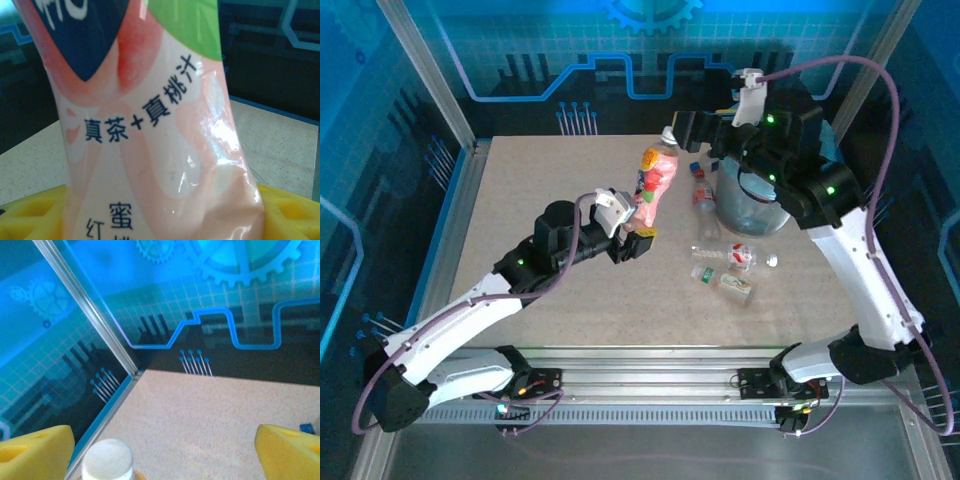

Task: Put the plastic bottles in the bin

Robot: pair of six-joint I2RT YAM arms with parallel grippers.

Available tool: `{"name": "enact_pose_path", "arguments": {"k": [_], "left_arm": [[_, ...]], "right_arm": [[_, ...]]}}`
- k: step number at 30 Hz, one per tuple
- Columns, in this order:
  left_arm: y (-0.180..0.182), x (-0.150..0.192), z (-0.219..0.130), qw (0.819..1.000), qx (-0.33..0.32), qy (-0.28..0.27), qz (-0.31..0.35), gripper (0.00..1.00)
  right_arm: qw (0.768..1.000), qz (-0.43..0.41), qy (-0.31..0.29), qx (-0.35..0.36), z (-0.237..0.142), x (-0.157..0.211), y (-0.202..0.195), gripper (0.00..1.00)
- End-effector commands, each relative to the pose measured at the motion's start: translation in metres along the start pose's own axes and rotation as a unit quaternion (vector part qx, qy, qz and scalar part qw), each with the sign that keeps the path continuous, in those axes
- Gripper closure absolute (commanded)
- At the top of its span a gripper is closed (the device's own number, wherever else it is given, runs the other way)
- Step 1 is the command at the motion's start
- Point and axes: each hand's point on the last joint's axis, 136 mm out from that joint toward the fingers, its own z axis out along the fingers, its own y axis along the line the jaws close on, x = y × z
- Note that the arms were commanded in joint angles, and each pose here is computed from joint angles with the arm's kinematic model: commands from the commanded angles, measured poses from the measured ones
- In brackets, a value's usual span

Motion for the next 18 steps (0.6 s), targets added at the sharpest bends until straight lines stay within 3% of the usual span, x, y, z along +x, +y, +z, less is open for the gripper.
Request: {"name": "enact_pose_path", "arguments": {"k": [1, 18], "left_arm": [[-0.009, -0.016, -0.006, 0.999, 0.017, -0.034, 0.026, 0.45], [-0.005, -0.011, -0.003, 0.999, 0.001, -0.023, 0.03, 0.45]], "right_arm": [[0.998, -0.014, 0.045, -0.041, 0.002, 0.016, 0.021, 0.09], [0.987, -0.024, 0.111, -0.11, 0.018, 0.041, 0.048, 0.52]]}}
